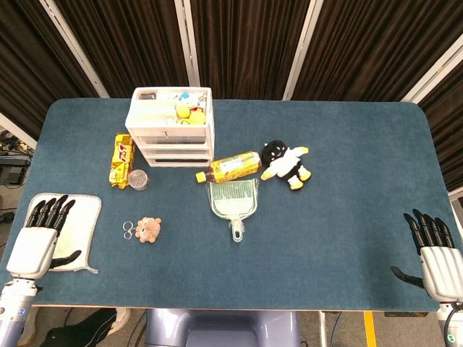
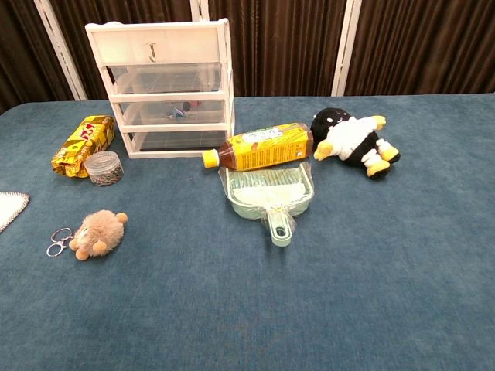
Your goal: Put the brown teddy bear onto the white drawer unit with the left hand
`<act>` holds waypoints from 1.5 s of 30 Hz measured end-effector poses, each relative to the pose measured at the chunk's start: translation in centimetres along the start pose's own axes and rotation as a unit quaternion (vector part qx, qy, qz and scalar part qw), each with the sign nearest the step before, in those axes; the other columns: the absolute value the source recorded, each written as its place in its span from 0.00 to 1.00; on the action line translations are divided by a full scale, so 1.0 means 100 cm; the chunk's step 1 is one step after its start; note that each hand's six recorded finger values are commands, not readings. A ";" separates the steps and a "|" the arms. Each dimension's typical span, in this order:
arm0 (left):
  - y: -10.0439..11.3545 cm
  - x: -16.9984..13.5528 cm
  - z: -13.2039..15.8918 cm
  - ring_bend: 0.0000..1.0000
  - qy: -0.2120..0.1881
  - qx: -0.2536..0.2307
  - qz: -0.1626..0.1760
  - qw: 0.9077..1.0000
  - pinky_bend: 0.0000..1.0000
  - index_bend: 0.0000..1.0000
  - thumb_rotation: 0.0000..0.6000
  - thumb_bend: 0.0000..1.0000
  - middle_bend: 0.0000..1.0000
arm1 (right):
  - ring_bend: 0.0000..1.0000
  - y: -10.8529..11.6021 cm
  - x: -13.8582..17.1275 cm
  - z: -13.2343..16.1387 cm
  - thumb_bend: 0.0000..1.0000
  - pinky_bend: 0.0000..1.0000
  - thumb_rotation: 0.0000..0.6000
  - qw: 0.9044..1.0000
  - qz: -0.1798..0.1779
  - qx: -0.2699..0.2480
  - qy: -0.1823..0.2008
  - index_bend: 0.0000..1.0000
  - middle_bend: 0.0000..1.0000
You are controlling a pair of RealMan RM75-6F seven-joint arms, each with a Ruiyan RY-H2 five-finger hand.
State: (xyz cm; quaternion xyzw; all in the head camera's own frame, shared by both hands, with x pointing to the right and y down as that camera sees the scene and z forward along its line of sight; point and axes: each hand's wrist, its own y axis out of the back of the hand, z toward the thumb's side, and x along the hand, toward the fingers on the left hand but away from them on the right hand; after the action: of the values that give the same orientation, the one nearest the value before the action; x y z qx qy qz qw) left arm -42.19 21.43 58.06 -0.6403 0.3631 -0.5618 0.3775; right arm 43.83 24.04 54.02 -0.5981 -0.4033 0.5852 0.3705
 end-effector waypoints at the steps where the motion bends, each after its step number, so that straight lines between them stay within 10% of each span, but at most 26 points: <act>1: 0.000 0.000 0.000 0.00 0.000 0.000 0.000 1.000 0.00 0.00 1.00 0.06 0.00 | 0.00 0.000 0.000 0.000 0.00 0.00 1.00 1.000 0.000 0.000 0.000 0.00 0.00; 42: -0.002 0.007 0.009 0.00 -0.007 0.001 -0.013 1.000 0.00 0.00 1.00 0.06 0.00 | 0.00 -0.001 -0.001 -0.001 0.00 0.00 1.00 1.000 0.000 -0.005 0.000 0.00 0.00; 45: 0.001 0.014 0.014 0.14 -0.010 0.007 -0.008 1.000 0.14 0.02 1.00 0.10 0.17 | 0.00 -0.001 -0.001 -0.001 0.00 0.00 1.00 1.000 0.001 -0.005 0.001 0.00 0.00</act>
State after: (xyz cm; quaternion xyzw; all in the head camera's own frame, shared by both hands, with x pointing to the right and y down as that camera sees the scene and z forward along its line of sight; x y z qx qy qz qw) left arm -40.71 20.27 58.46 -0.6461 0.3505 -0.5612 0.3806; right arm 43.89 24.00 54.12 -0.6007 -0.4058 0.5828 0.3671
